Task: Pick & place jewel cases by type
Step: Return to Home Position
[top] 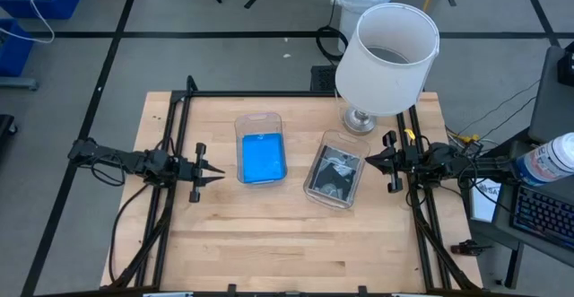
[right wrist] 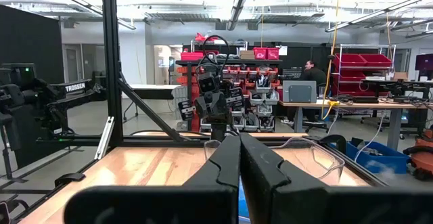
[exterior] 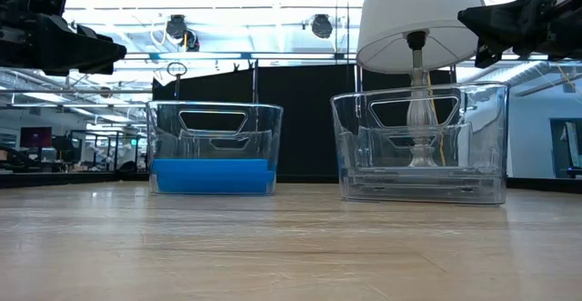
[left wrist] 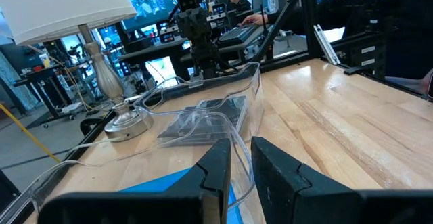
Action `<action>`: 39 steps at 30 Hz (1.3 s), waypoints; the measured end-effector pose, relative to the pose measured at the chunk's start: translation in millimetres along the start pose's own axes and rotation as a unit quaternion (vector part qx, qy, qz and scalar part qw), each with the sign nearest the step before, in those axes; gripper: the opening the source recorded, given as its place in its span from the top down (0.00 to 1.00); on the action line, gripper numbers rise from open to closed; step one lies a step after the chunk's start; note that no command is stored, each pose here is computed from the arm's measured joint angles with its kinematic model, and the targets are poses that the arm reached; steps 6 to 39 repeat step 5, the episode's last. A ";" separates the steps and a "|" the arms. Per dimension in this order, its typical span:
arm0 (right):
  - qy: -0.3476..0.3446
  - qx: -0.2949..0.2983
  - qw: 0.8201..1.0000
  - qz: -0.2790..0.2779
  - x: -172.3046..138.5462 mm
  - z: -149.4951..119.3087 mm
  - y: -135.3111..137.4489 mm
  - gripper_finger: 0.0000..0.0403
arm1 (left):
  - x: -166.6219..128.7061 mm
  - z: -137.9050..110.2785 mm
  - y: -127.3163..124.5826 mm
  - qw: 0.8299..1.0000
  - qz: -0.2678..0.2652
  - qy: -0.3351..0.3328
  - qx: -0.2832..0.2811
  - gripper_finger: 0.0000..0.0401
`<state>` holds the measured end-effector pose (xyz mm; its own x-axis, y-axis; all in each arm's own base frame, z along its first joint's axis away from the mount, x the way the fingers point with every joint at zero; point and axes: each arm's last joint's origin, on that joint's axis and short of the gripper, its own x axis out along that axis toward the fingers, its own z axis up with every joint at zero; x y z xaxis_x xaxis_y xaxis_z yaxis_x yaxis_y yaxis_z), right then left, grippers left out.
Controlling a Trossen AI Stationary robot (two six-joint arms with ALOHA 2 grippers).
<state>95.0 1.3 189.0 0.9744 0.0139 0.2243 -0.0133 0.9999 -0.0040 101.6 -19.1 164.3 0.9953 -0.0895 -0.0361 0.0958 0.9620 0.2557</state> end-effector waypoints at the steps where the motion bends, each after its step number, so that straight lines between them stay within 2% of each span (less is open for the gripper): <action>1: 0.000 0.000 1.000 0.000 0.0 0.0 0.0 1.00 | 0.0 0.0 0.0 1.000 0.000 0.000 0.000 0.83; 39: 0.000 0.000 1.000 0.000 0.0 0.0 0.0 1.00 | 0.0 0.0 0.0 1.000 0.000 0.000 0.000 0.83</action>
